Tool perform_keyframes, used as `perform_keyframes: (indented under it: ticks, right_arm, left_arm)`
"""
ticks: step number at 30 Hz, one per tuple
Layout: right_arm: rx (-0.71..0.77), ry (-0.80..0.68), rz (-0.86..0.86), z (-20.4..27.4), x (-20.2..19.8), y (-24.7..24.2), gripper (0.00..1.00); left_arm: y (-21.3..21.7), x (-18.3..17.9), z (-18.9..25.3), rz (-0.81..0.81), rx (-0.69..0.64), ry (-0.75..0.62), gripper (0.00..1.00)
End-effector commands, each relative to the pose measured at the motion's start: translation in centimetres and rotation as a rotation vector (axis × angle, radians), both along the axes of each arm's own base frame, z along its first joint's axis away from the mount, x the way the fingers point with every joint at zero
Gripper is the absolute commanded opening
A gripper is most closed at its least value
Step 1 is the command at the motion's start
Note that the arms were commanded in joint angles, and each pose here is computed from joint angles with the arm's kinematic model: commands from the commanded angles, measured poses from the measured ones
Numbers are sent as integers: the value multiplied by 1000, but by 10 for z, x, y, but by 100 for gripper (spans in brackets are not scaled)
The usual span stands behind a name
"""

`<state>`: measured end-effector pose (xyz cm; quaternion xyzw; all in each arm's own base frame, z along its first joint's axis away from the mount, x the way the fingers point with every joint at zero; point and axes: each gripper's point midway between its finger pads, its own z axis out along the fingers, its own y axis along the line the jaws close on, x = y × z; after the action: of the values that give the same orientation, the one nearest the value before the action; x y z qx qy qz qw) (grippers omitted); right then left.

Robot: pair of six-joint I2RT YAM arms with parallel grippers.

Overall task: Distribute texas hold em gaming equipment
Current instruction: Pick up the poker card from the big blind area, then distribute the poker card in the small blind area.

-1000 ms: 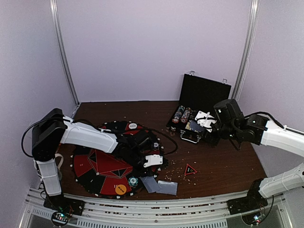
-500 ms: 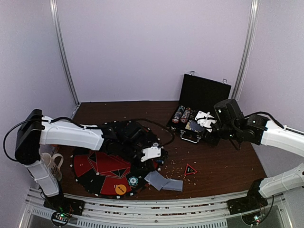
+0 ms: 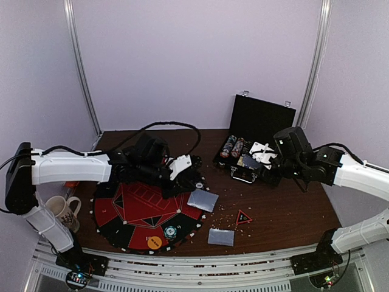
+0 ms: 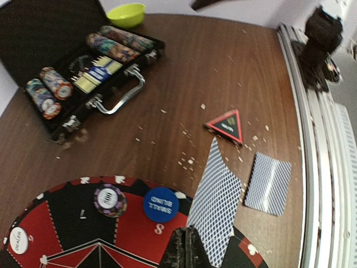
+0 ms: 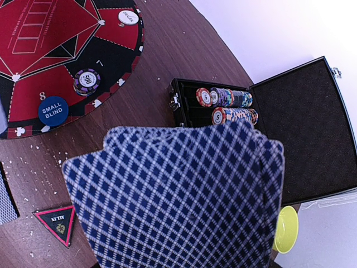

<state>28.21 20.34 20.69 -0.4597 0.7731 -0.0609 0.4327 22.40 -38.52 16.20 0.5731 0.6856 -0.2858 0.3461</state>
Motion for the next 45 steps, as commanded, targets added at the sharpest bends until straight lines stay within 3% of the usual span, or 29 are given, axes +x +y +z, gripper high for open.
perform_keyframes:
  ticks: [1,7,12,15,20,30,31,33,35,40,42,45]
  right_arm:
    - [11,-32,-20,10,4,-4,50]
    - [7,-29,-18,8,4,-3,50]
    - [3,-27,-20,7,4,-3,50]
    - [1,-22,-17,5,4,-3,50]
    - [6,-17,-10,5,3,-2,50]
    - [5,-12,-4,5,4,1,50]
    - [6,-12,-3,5,4,1,50]
    - [6,-10,-1,6,4,2,50]
    - [6,-6,2,5,4,3,50]
    - [13,0,27,6,0,4,50]
    - [21,7,45,7,-2,8,50]
    - [19,24,78,3,-5,16,50]
  left_arm:
    - [0,58,47,210,-188,-57,0]
    - [22,145,55,493,-317,-38,0]
    - [28,204,29,679,-377,39,0]
    - [26,228,-1,775,-340,97,0]
    - [20,237,-43,825,-302,206,0]
    - [19,219,-93,809,-206,341,0]
    - [19,219,-94,817,-199,348,7]
    - [24,219,-96,845,-184,350,38]
    - [29,220,-89,871,-185,340,58]
    - [39,216,-23,874,-295,251,76]
    - [42,207,8,858,-338,191,97]
    - [23,176,54,731,-351,72,98]
